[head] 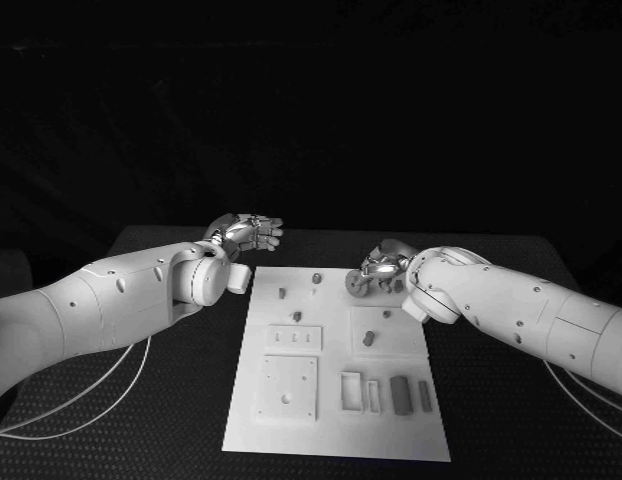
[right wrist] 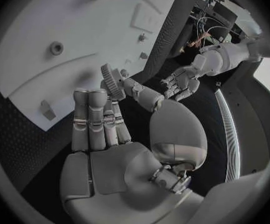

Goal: Assemble the parts on the task board

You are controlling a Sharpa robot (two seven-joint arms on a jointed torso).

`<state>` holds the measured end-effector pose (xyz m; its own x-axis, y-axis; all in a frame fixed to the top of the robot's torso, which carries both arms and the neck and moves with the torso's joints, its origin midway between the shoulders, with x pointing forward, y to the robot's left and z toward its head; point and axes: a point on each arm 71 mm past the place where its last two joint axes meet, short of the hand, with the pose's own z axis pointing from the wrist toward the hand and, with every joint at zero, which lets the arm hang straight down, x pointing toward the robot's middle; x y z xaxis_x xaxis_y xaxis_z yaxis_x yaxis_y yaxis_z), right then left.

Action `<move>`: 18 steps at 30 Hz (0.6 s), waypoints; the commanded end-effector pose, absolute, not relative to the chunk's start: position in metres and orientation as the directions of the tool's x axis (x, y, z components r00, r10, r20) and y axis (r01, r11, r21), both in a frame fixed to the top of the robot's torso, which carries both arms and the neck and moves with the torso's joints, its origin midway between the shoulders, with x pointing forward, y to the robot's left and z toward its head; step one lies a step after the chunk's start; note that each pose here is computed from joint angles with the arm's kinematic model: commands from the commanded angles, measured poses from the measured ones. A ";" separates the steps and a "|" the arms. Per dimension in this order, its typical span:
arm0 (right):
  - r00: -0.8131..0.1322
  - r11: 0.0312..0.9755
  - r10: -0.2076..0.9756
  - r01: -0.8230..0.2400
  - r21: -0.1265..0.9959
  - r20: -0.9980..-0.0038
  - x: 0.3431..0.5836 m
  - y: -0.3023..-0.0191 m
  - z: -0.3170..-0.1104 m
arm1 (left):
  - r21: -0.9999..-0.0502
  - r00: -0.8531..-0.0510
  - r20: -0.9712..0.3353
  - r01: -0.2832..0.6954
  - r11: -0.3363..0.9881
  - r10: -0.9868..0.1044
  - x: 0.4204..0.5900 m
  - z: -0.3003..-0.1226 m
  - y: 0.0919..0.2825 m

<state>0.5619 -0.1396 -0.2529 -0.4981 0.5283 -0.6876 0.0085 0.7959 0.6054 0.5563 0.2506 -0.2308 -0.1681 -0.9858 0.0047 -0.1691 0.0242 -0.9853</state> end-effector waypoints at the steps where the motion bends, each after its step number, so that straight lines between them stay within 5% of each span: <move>1: -0.546 0.778 0.545 0.047 0.626 -0.636 0.564 -0.136 -0.257 | -0.987 -0.189 0.013 -0.161 0.018 -0.982 0.556 -0.230 0.246; 18: -0.566 0.782 0.547 0.084 0.617 -0.617 0.570 -0.135 -0.267 | -0.987 -0.196 0.016 -0.163 0.016 -0.980 0.556 -0.230 0.242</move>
